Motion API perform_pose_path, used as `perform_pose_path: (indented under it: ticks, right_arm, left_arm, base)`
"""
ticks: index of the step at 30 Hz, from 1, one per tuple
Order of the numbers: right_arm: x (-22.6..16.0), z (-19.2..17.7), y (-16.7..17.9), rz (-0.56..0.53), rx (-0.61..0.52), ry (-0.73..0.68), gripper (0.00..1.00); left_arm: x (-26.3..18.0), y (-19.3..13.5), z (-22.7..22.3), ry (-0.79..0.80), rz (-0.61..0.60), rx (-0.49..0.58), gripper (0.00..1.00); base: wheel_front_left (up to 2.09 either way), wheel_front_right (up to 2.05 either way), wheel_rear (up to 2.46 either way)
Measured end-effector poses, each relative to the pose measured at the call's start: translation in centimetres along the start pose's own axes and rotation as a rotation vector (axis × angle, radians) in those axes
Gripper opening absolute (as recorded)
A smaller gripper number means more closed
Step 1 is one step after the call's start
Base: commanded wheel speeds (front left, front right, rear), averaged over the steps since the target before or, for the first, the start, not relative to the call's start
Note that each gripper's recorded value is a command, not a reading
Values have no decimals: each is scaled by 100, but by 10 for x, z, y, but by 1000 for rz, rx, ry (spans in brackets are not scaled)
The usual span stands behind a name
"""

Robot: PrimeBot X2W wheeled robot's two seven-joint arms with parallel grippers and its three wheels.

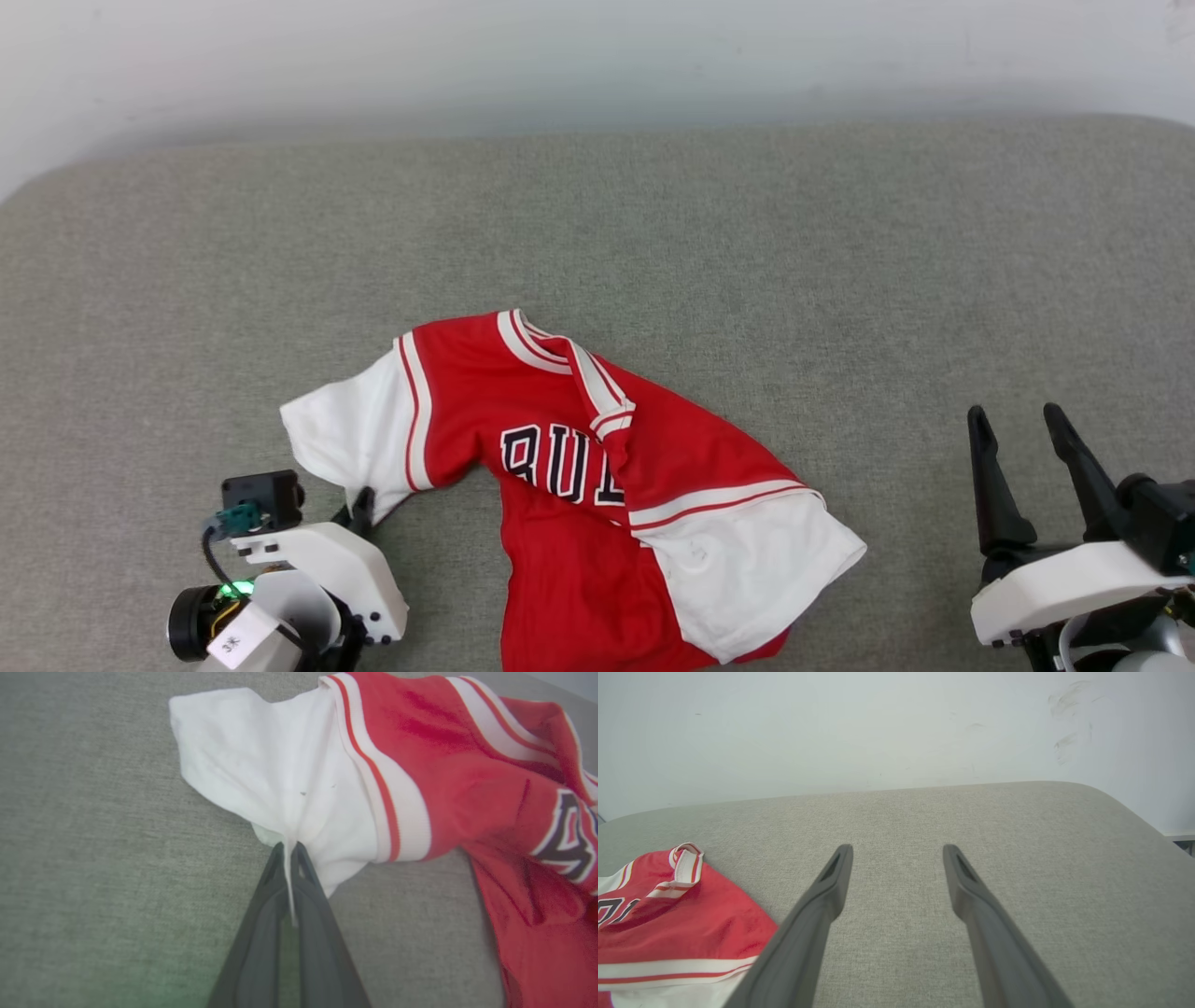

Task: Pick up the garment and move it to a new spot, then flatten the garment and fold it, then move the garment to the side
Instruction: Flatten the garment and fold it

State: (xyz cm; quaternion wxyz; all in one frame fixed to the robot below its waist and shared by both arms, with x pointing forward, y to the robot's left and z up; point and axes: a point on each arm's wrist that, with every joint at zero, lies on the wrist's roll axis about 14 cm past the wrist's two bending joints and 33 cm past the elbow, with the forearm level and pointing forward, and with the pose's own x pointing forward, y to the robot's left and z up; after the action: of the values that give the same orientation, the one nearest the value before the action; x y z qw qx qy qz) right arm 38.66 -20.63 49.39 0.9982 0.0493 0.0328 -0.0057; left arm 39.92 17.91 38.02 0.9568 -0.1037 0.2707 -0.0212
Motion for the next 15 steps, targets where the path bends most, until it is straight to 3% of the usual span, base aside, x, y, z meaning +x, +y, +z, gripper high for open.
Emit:
perform_pose_path:
  ticks: [15]
  right_arm:
    - [-31,7,29,87,-20,56,100]
  left_arm:
    - [-64,-40,83,-471,-93,141,100]
  base:
    - [0,0,0]
